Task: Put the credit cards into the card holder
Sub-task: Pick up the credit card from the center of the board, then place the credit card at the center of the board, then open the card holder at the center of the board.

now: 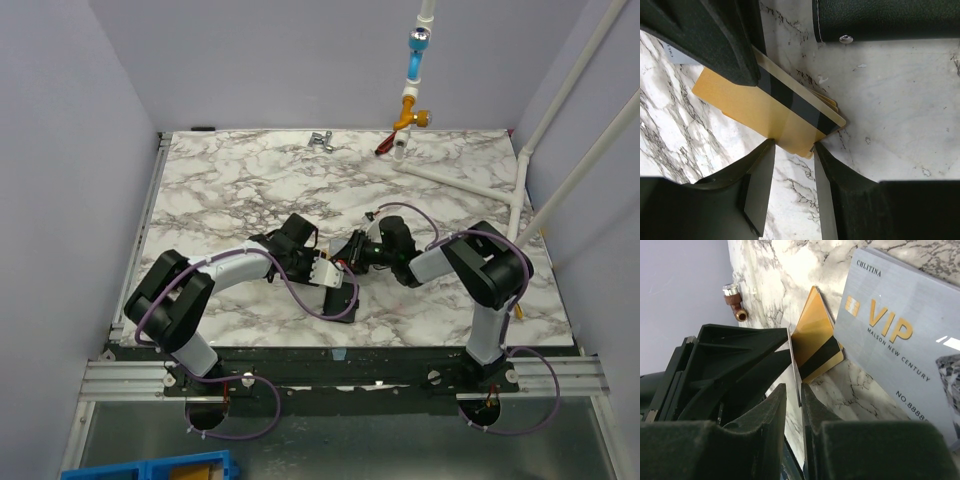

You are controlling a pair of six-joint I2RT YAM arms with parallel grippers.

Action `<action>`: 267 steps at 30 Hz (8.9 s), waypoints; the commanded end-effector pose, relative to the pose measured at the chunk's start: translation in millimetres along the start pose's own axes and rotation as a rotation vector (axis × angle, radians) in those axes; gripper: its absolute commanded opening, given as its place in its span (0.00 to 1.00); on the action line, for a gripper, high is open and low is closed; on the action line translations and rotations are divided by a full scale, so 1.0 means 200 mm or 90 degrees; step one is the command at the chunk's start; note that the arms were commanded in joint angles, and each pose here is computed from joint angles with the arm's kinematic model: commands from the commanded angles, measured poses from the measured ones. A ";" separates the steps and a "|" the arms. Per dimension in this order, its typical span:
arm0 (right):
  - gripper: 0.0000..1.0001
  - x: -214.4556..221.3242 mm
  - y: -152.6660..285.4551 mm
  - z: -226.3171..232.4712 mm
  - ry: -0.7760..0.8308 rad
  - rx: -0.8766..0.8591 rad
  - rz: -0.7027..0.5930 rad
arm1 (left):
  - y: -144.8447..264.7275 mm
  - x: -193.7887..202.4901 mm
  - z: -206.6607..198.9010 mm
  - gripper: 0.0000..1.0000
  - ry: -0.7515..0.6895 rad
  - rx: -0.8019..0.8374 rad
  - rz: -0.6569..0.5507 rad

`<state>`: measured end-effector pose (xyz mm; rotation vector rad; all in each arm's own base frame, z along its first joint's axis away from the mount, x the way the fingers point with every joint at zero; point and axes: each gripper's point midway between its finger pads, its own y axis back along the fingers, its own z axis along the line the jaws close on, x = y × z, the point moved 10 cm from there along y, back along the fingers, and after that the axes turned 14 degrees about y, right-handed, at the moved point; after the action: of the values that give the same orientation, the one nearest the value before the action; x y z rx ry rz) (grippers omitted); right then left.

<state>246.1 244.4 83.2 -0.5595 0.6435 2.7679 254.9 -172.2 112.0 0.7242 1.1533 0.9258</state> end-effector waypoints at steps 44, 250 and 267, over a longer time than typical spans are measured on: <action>0.01 -0.17 0.28 0.54 0.360 -0.169 0.001 | 0.56 -0.19 0.09 0.48 0.562 0.392 -0.332; 0.01 0.17 0.52 0.25 0.114 0.442 0.270 | 0.32 -0.45 -0.05 0.49 0.569 0.190 -0.097; 0.01 0.22 0.59 0.05 0.057 0.472 0.282 | 0.13 -0.61 -0.21 0.48 0.427 0.274 -0.019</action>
<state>174.2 156.7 125.7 -0.4040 1.8656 2.5424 194.6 -258.7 177.8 0.6938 2.0565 0.9471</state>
